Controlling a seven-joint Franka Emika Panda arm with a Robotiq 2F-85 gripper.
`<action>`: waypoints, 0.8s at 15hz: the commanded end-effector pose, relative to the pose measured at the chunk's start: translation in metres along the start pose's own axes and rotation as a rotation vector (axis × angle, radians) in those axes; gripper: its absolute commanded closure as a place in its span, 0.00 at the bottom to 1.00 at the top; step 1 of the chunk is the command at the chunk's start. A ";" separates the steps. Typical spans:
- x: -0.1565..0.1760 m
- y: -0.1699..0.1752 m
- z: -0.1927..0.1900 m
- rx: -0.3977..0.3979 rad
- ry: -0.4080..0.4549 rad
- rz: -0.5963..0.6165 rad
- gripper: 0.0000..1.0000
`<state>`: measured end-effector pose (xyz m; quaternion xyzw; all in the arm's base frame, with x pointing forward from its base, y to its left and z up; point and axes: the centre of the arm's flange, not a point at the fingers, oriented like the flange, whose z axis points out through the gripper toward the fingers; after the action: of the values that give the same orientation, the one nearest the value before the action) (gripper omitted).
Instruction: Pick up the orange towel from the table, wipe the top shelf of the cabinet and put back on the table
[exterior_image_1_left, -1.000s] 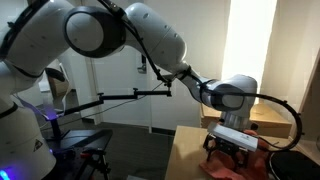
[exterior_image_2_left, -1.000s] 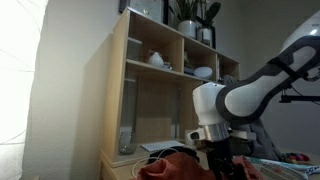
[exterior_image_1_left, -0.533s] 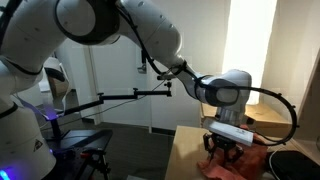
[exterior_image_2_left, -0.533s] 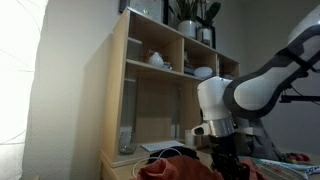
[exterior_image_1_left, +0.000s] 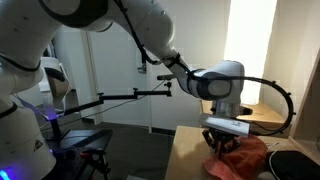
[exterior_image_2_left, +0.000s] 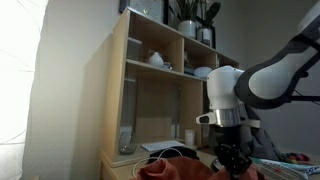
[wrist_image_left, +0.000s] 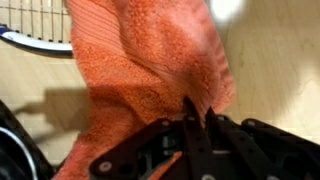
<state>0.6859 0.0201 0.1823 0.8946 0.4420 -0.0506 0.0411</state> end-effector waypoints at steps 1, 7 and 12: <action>-0.030 -0.023 -0.045 -0.059 0.082 -0.022 0.98; -0.048 -0.039 -0.114 -0.191 0.225 -0.019 0.98; -0.073 -0.050 -0.158 -0.262 0.354 -0.009 0.98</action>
<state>0.6432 0.0218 0.3179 0.8834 0.4433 0.1272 0.0828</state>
